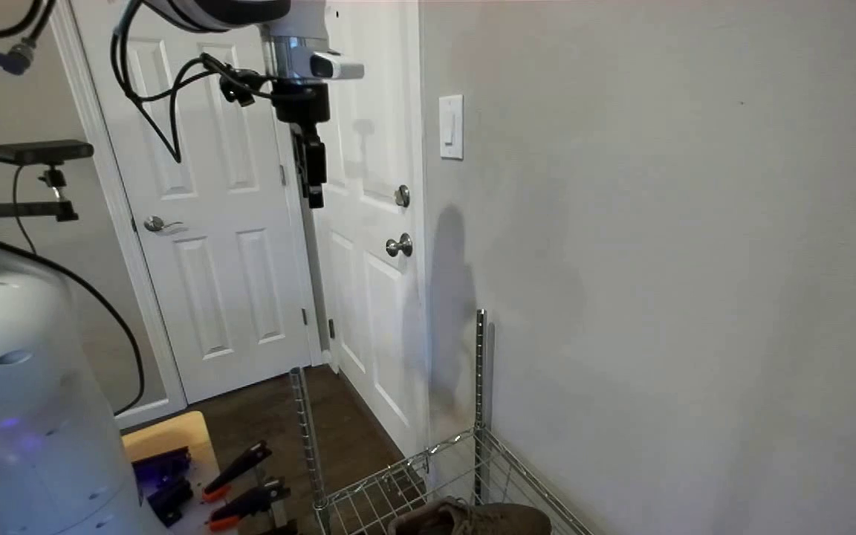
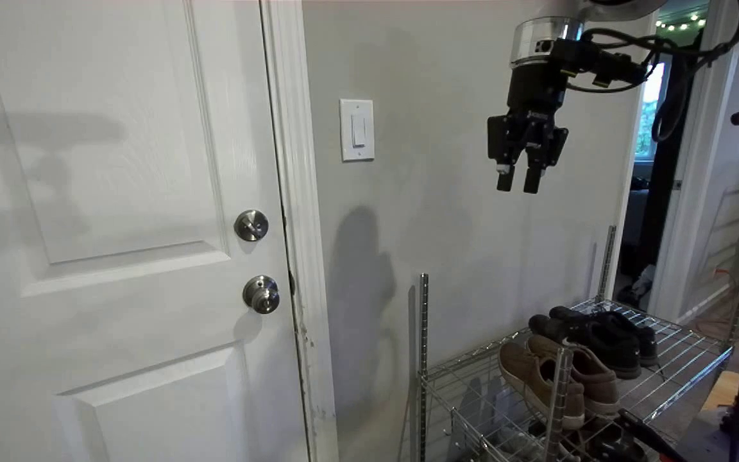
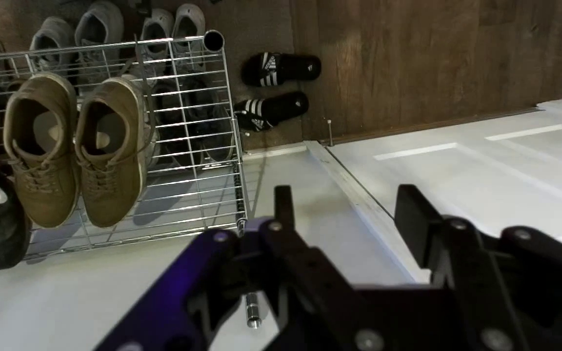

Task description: Turn off the light switch.

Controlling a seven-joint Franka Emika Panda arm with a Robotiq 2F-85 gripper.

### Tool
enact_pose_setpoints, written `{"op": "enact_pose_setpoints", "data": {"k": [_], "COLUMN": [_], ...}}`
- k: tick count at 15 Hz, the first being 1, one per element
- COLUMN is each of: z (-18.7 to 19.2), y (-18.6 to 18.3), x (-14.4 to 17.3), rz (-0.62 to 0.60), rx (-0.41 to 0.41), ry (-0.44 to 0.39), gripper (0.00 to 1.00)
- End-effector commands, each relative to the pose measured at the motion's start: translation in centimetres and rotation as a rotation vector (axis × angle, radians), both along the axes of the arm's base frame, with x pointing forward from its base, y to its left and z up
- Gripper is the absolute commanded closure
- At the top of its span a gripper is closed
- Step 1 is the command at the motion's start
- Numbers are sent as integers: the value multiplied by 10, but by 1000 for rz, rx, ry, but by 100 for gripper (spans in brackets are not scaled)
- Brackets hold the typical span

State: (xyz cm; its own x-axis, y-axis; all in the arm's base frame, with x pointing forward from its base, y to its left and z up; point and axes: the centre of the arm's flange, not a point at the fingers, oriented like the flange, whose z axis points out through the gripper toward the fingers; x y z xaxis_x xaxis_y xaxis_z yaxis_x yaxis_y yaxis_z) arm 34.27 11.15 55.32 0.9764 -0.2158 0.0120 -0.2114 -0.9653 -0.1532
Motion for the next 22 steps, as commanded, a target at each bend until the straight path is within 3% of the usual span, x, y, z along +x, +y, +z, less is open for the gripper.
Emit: {"op": "enact_pose_setpoints", "data": {"k": [1, 4, 8, 12, 22], "z": [-2, -5, -10, -9, -2], "y": [2, 6, 16, 26, 60], "x": [21, 44, 66, 81, 114], "rz": [59, 97, 155, 203, 338], "rx": [14, 17, -26, -48, -80], "ry": [-64, -142, -283, -407, -655], "gripper": [72, 93, 99, 94, 95]}}
